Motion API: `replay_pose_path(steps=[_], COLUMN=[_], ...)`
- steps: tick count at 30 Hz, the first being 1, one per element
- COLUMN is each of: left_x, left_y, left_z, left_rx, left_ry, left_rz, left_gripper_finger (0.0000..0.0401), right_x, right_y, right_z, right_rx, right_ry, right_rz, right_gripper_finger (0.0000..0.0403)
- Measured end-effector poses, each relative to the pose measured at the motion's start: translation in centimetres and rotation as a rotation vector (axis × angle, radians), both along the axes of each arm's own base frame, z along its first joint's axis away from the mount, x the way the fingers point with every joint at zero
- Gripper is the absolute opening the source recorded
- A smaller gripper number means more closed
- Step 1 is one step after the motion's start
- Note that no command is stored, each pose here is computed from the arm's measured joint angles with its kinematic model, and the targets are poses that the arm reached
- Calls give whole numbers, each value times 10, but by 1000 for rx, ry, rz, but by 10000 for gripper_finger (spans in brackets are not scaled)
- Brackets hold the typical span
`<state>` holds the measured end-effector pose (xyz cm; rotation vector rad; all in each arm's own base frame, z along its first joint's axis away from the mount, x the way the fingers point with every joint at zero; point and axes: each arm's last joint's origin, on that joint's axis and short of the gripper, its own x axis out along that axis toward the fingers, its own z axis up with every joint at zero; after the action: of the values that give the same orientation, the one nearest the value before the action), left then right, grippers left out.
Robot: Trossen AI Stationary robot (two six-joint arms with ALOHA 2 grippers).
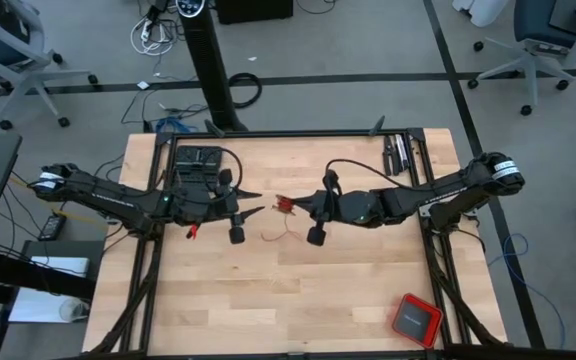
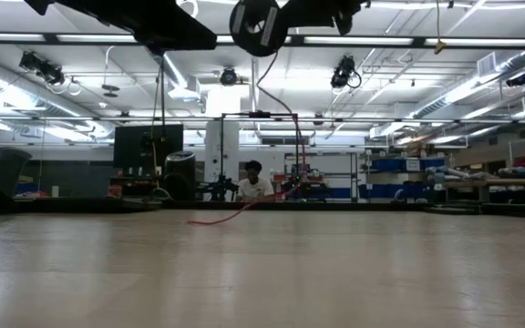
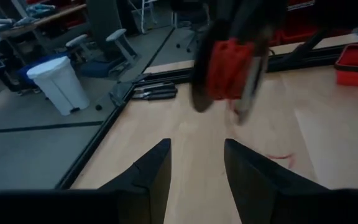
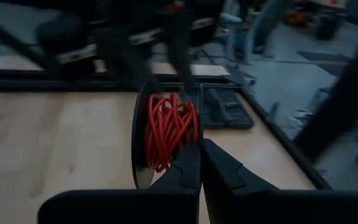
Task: Coil cords
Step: Uncoil the red wire from the spool
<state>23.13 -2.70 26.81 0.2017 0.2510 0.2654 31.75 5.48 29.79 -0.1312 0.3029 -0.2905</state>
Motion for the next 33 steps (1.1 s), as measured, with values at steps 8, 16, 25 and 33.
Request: replay_pose_path(steps=[8, 16, 25, 33], left_x=[2, 3, 12, 14], left_y=[-4, -6, -7, -7], left_z=[4, 13, 4, 2], left_rx=[15, -11, -29, 24], left_ry=[-25, -128, -105, -91], left_rz=[-136, -190, -185, -161], left_gripper_finger=[152, 152, 152, 114], right_x=[1, 2, 9, 16], right_y=[2, 0, 1, -2], right_z=[-1, -1, 0, -4], right_rx=[19, 33, 15, 19], right_ry=[26, 20, -34, -44], right_rz=[175, 207, 234, 242], right_gripper_finger=[1, 2, 2, 2])
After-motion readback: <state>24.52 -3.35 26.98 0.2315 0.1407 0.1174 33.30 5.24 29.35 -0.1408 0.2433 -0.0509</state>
